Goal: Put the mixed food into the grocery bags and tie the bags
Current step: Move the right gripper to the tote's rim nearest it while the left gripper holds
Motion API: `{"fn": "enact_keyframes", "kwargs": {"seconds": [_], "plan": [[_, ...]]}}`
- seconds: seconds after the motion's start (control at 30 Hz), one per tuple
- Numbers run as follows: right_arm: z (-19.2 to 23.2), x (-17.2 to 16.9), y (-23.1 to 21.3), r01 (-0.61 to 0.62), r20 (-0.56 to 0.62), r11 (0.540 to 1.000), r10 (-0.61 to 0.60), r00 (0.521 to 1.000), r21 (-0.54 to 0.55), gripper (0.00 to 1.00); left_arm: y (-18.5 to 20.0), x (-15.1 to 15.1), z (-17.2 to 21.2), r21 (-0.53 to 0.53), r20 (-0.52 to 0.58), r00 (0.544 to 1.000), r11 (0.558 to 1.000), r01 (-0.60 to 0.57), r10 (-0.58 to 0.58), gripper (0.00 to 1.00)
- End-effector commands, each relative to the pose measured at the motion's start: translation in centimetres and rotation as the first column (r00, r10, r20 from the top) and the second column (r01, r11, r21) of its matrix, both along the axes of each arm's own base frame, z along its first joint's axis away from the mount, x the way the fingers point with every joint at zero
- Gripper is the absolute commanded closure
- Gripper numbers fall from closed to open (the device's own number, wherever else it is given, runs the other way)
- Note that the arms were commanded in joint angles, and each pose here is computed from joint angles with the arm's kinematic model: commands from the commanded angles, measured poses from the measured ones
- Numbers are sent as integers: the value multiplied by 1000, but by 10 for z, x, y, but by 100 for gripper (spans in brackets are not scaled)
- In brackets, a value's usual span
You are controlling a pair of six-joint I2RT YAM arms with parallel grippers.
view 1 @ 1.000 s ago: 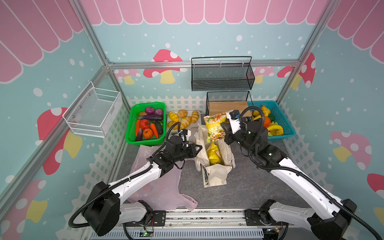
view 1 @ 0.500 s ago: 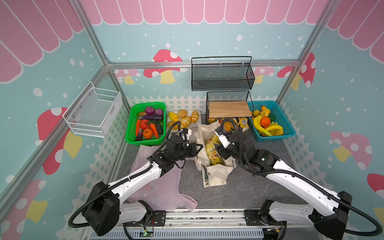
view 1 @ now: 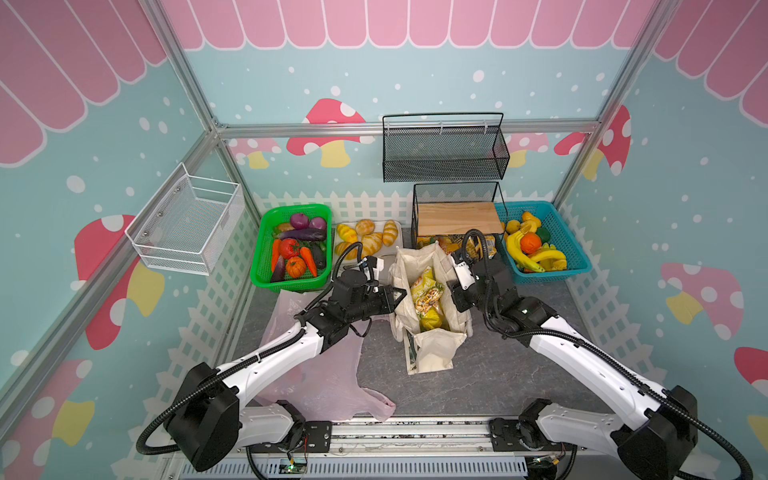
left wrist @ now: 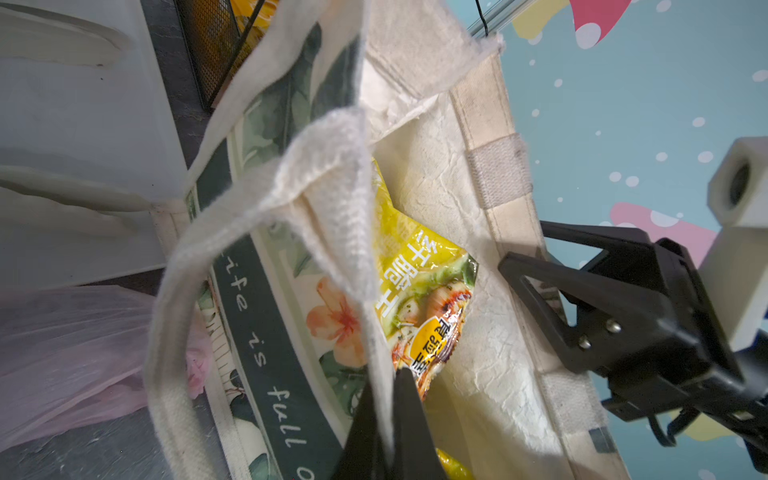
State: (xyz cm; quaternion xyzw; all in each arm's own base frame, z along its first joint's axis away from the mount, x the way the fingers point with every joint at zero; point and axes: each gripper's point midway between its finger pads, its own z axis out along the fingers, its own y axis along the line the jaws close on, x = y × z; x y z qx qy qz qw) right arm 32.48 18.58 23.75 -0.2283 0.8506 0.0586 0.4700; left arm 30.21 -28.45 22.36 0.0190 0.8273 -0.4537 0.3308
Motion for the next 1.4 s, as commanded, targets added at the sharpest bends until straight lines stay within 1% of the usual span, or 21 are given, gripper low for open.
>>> {"fn": "enact_keyframes", "kwargs": {"seconds": [0.0,0.03,0.17,0.27,0.33,0.43,0.6,0.73,0.87,1.0,1.07,1.2,1.23,1.27,1.37], "plan": [[17,3,-17,57,41,998,-57,998,-5,93,-10,-2,31,-21,63,998,999,29,-28,100],[27,2,-31,105,64,994,-104,993,-23,99,-15,-7,37,-28,66,997,998,49,-48,100],[68,-5,-81,281,174,957,-267,948,-66,100,-46,-34,73,-93,144,980,984,154,-140,100],[78,-5,-103,362,210,927,-337,918,-95,100,-66,-41,86,-131,161,969,969,209,-187,100],[77,-2,-116,410,217,904,-378,900,-124,100,-76,-39,85,-125,154,966,966,225,-206,100],[75,5,-129,461,220,875,-425,878,-150,100,-81,-23,74,-86,116,979,980,180,-169,100],[70,20,-139,504,212,842,-466,859,-190,100,-99,-9,59,-50,67,980,980,191,-187,100],[61,28,-130,468,190,866,-436,879,-178,100,-101,-2,50,-7,63,982,984,179,-178,100],[50,31,-127,446,171,874,-417,893,-192,100,-93,4,46,27,75,986,988,149,-151,100],[42,33,-113,382,139,908,-361,922,-172,100,-81,13,40,35,57,990,992,125,-127,100],[40,34,-103,339,124,929,-323,938,-146,100,-72,17,39,29,46,993,994,108,-109,100],[30,36,-72,200,72,977,-195,978,-70,100,-52,21,28,32,24,997,997,66,-67,100],[26,37,-63,158,55,986,-156,986,-45,97,-46,23,25,32,16,999,998,51,-52,100],[24,36,-55,124,43,992,-122,992,-24,91,-42,25,22,31,9,999,999,38,-38,100],[29,37,-45,76,47,997,-77,996,14,68,-33,26,13,29,-16,1000,999,24,-23,100]]}}
